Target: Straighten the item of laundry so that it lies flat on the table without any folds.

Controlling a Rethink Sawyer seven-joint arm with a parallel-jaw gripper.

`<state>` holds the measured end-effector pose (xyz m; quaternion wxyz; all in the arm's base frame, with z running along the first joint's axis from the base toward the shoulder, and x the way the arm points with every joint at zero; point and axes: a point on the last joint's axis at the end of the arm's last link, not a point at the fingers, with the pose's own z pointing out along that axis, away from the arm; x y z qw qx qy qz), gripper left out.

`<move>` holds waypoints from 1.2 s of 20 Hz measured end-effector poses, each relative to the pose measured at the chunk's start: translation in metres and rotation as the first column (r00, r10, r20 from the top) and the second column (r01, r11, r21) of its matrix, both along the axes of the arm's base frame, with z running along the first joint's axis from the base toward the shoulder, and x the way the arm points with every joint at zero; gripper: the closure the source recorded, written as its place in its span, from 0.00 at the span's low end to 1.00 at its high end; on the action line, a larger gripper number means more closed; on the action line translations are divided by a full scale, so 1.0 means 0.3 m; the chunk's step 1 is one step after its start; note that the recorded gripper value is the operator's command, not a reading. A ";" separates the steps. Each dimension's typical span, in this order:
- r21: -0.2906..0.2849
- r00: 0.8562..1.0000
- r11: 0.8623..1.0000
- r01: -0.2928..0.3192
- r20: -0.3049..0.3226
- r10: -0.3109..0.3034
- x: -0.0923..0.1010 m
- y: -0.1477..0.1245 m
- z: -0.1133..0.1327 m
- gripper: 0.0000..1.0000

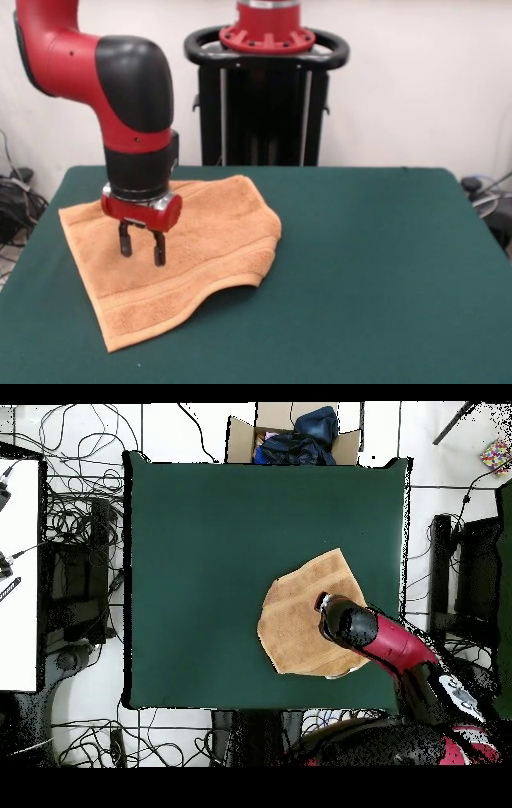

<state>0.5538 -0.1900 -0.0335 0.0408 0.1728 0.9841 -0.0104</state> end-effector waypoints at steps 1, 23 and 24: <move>-0.005 1.000 1.000 -0.005 0.001 0.005 0.029 -0.009 0.012 0.00; -0.034 0.998 0.999 -0.006 0.062 0.008 0.196 -0.088 -0.071 0.00; -0.033 0.998 0.999 -0.006 0.062 0.008 0.196 -0.088 -0.071 0.00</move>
